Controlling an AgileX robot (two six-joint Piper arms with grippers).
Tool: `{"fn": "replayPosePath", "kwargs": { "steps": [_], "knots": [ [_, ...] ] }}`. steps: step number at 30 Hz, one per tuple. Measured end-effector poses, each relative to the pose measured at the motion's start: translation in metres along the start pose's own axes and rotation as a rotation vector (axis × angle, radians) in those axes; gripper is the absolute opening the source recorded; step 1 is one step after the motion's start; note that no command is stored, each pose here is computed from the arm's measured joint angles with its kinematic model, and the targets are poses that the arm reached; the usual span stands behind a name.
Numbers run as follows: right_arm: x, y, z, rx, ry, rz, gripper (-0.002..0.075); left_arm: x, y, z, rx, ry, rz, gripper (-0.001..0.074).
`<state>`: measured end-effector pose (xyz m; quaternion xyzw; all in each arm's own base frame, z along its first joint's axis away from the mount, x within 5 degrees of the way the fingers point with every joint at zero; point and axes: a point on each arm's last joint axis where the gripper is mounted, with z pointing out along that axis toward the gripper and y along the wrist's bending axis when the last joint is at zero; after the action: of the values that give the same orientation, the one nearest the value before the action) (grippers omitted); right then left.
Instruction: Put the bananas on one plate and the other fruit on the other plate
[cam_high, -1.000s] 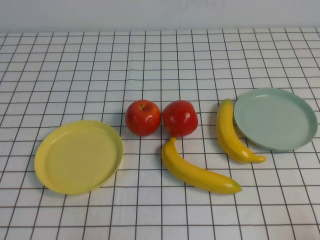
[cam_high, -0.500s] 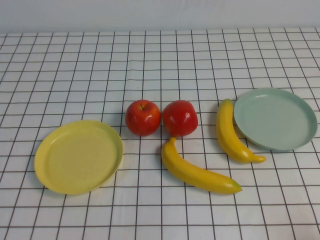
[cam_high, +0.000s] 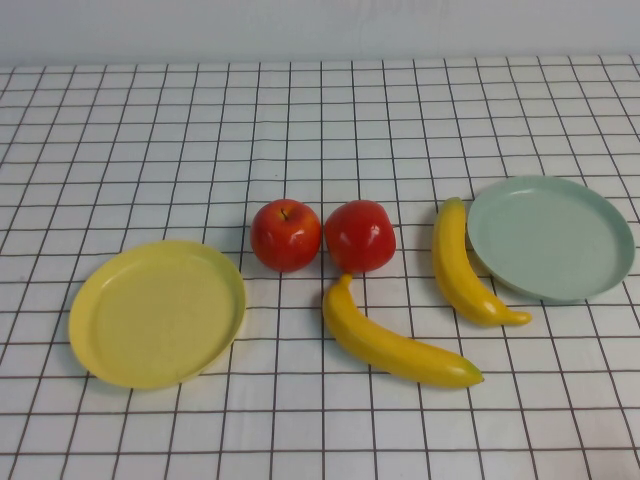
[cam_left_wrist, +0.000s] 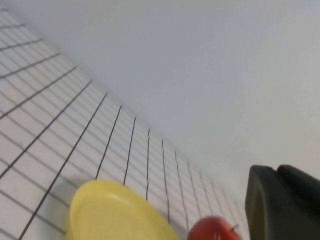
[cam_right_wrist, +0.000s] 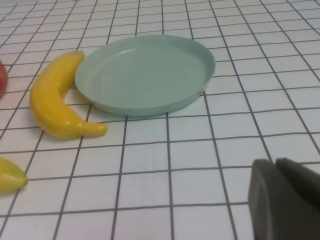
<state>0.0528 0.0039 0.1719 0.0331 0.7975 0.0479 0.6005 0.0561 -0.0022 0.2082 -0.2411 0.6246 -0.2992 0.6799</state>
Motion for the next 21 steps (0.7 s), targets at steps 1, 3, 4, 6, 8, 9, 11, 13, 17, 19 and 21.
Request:
{"fn": "replayPosePath", "kwargs": {
  "steps": [1, 3, 4, 6, 8, 9, 11, 13, 17, 19, 21],
  "knots": [
    [0.000, 0.000, 0.000, 0.000, 0.000, 0.000, -0.0015, 0.001, -0.001, 0.000, -0.009, 0.030, 0.005, -0.0004],
    [0.000, 0.000, 0.000, 0.000, 0.000, 0.000, -0.0015, -0.001, -0.008, -0.002, -0.025, 0.109, 0.061, -0.0004],
    [0.000, 0.000, 0.000, 0.000, 0.000, 0.000, -0.0015, -0.005, -0.015, -0.004, -0.030, 0.151, 0.112, -0.0004],
    [0.000, 0.000, 0.000, 0.000, 0.000, 0.000, -0.0015, -0.016, -0.031, -0.006, -0.035, 0.231, 0.224, -0.0004],
    [0.000, 0.000, 0.000, 0.000, 0.000, 0.000, -0.0015, -0.029, -0.047, -0.004, -0.036, 0.304, 0.338, -0.0004],
    [0.000, 0.000, 0.000, 0.000, 0.000, 0.000, -0.0015, -0.034, -0.053, -0.002, -0.036, 0.330, 0.380, -0.0004],
    [0.000, 0.000, 0.000, 0.000, 0.000, 0.000, -0.0015, -0.046, -0.068, 0.006, -0.030, 0.388, 0.470, -0.0004],
    [0.000, 0.000, 0.000, 0.000, 0.000, 0.000, -0.0015, -0.055, -0.079, 0.017, -0.014, 0.433, 0.525, -0.0004],
    [0.000, 0.000, 0.000, 0.000, 0.000, 0.000, -0.0015, -0.062, -0.097, 0.051, 0.047, 0.533, 0.614, -0.0004],
    [0.000, 0.000, 0.000, 0.000, 0.000, 0.000, -0.0015, -0.062, -0.100, 0.067, 0.058, 0.574, 0.640, -0.0004],
    [0.000, 0.000, 0.000, 0.000, 0.000, 0.000, -0.0015, -0.062, -0.100, 0.082, 0.055, 0.616, 0.671, -0.0004]
  ]
}}
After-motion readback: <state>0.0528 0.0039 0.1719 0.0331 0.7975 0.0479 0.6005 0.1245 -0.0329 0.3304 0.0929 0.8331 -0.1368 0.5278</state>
